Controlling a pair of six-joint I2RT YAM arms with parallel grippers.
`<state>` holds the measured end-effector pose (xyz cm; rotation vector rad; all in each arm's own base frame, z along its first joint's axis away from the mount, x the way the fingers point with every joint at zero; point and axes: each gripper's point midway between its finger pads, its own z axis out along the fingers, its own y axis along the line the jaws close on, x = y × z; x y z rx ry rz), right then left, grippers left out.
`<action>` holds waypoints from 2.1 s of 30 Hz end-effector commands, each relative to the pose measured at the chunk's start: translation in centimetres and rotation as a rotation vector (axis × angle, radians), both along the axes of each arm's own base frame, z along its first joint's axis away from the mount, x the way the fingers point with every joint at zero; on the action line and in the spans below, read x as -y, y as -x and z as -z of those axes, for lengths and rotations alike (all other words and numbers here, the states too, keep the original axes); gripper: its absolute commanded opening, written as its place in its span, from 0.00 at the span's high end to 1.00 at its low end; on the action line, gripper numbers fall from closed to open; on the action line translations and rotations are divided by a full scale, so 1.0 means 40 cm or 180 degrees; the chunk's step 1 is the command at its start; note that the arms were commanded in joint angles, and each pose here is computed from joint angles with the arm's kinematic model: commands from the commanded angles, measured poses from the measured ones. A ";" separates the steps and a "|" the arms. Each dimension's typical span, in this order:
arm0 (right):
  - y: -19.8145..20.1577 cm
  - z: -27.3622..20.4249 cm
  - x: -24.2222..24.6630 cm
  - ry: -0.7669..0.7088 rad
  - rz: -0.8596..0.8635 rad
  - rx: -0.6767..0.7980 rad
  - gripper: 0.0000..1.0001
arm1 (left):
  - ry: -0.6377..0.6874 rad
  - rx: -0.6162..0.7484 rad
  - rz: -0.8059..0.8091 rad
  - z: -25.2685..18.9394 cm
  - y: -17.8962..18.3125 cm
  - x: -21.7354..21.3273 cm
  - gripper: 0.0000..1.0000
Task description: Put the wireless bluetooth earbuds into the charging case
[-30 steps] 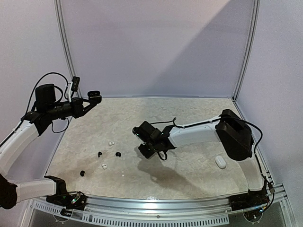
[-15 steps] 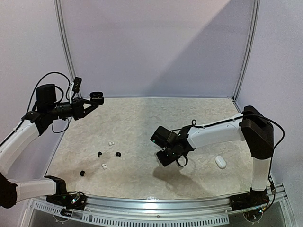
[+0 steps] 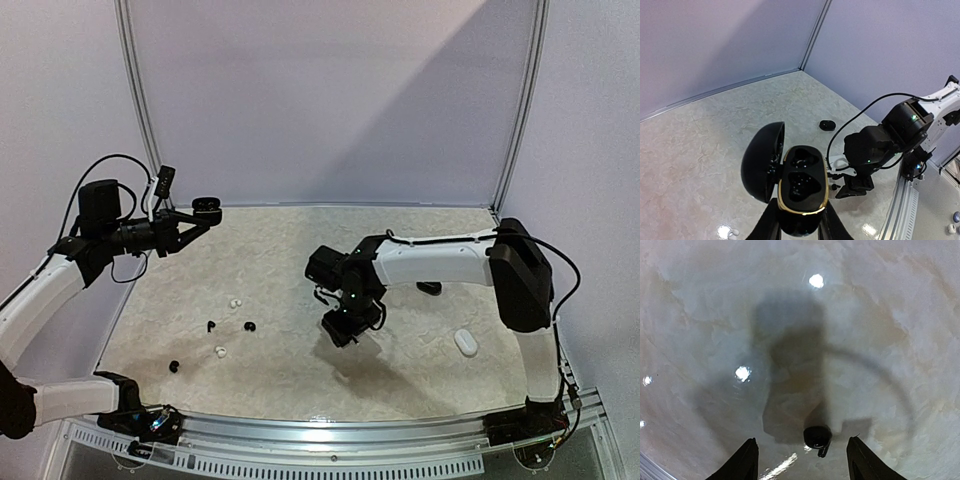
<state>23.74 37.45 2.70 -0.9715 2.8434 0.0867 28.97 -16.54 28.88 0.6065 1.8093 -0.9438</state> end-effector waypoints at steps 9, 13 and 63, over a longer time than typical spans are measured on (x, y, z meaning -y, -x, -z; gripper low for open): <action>-0.013 0.037 0.034 0.0508 -0.0603 -0.0387 0.44 | -0.0034 0.0058 0.0082 0.006 0.007 0.007 1.00; -0.027 0.046 0.038 0.0495 -0.0604 -0.0397 0.55 | -0.0030 0.0093 0.0073 0.000 0.004 0.007 1.00; -0.104 -1.113 -0.271 -0.3421 -0.0983 0.3357 1.00 | 0.0143 0.1317 0.0508 -0.189 0.029 0.088 1.00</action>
